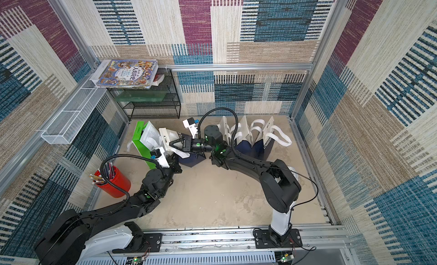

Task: Open the takeout bag
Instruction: Open the takeout bag at the center of the board.

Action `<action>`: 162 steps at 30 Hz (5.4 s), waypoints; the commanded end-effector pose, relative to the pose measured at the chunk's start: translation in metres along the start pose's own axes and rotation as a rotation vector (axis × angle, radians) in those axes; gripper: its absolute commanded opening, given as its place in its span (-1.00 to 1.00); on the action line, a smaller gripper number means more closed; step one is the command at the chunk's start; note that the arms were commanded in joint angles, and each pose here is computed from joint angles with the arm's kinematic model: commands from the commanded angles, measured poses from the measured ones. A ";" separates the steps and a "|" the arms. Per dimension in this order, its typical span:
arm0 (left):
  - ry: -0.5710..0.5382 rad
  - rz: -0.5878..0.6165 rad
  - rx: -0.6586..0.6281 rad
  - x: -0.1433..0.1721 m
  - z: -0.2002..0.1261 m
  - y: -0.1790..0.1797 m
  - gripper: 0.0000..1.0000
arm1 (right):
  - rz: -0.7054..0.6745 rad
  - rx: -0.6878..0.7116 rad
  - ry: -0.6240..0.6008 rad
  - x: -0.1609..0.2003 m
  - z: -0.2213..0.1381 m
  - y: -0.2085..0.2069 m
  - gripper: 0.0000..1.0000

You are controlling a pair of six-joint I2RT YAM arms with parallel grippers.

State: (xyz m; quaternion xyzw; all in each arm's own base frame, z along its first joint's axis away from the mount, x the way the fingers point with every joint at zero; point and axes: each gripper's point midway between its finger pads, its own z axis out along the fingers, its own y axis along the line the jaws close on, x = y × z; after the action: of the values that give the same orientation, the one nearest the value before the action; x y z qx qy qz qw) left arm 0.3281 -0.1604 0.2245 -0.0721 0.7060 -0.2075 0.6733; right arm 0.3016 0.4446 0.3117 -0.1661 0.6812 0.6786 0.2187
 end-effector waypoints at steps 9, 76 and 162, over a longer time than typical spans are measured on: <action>0.065 0.160 0.008 -0.008 -0.005 -0.001 -1.00 | -0.085 0.167 0.152 0.015 -0.007 -0.041 0.21; 0.443 0.348 0.264 0.050 -0.011 -0.010 -1.00 | -1.567 0.768 -0.216 0.016 -0.065 -0.011 0.26; 0.225 0.366 0.322 0.006 -0.059 -0.011 0.46 | -1.495 1.313 0.275 -0.049 -0.042 -0.045 -1.00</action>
State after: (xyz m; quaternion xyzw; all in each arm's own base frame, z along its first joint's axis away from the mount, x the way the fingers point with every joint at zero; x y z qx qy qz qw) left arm 0.2780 -0.1519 0.2099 0.1769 0.7617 -0.1570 0.6033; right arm 0.3545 0.4076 0.2977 -0.5175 0.6248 -0.1549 0.5638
